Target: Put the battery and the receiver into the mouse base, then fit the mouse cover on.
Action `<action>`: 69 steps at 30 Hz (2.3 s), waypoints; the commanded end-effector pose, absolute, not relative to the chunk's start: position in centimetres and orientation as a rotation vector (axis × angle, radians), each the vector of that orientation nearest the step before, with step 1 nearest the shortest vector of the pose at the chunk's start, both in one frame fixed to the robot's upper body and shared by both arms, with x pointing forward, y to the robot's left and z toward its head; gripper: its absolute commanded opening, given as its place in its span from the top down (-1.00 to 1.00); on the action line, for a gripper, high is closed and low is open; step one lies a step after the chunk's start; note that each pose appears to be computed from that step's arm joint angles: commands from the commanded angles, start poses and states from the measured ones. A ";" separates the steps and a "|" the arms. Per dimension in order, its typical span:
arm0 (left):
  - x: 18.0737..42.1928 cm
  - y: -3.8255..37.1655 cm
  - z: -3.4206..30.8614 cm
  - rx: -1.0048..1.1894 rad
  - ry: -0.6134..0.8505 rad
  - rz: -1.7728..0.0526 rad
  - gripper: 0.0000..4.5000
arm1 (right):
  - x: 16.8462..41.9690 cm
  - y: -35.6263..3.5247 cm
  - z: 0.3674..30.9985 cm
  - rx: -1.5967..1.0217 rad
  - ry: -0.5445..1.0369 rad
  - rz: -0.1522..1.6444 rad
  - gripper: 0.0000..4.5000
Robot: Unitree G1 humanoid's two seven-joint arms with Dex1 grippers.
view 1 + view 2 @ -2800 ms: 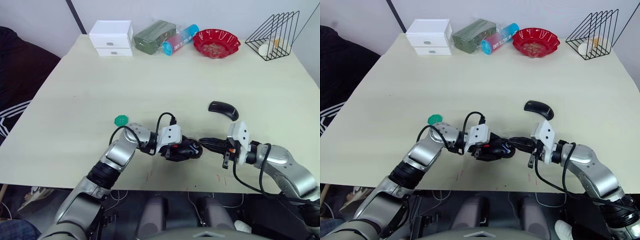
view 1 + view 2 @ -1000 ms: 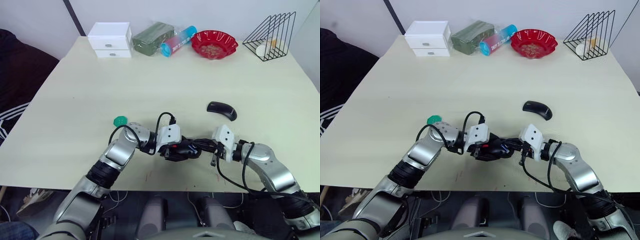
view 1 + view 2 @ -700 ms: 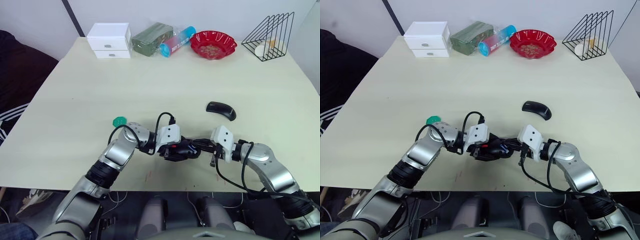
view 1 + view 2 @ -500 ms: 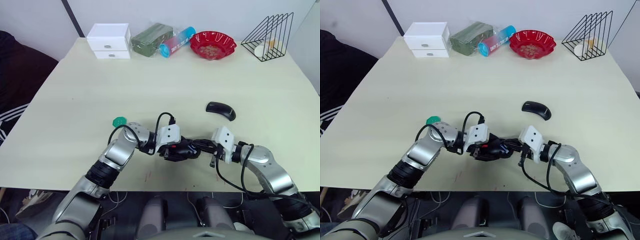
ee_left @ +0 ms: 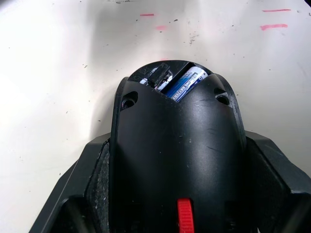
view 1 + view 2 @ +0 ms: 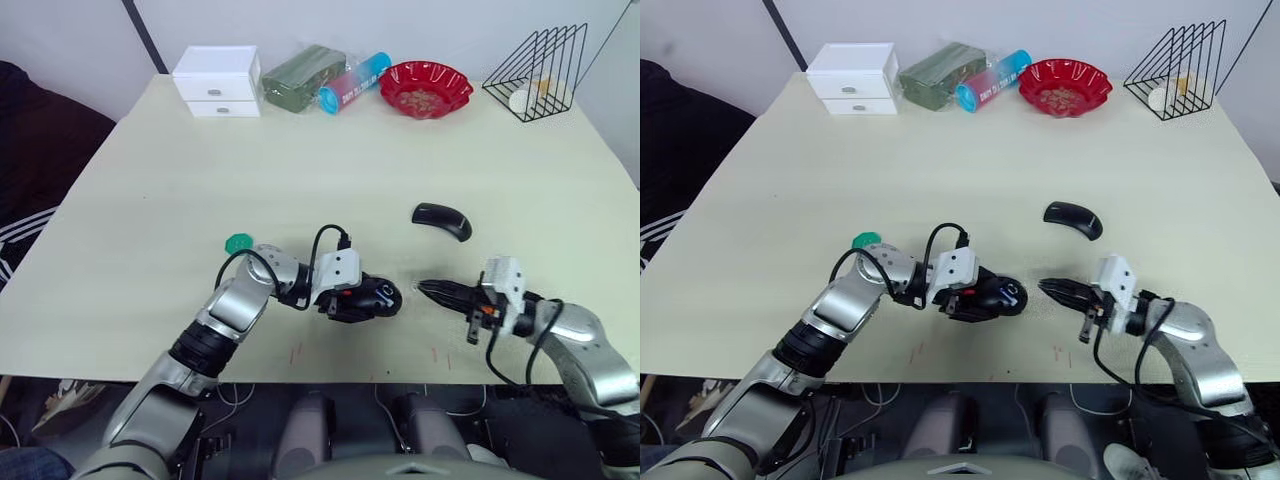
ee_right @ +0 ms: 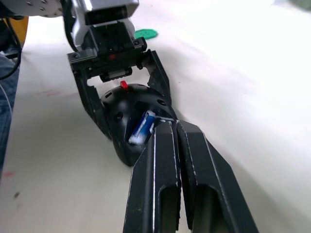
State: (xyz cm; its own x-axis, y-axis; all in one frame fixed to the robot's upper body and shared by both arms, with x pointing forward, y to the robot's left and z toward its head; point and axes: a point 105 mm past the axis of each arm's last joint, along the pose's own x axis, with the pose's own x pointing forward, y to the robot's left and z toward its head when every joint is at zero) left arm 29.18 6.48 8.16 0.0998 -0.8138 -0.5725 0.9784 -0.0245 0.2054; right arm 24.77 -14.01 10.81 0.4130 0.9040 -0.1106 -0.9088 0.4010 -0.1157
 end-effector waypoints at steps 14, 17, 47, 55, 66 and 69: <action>29.3 7.1 8.3 0.675 0.342 -1.456 -0.95 | 23.5 -18.9 13.6 -0.188 -0.048 1.244 -1.00; 29.3 7.1 8.3 0.670 0.342 -1.450 -0.95 | 23.4 -18.7 13.5 -0.180 -0.051 1.259 -1.00; 26.8 9.6 13.9 0.564 0.260 -1.485 -0.95 | 24.4 -19.4 14.3 -0.150 -0.101 1.242 -1.00; 25.7 12.6 15.5 0.444 0.210 -1.449 -0.95 | 27.2 -20.5 14.6 -0.163 -0.102 1.096 -1.00; 23.8 17.0 17.9 0.316 0.092 -1.381 -0.95 | 32.8 -21.8 14.2 -0.192 0.036 0.890 -1.00; 23.5 17.9 18.2 0.295 0.085 -1.349 -0.95 | 34.3 -21.9 14.0 -0.235 0.084 0.878 -1.00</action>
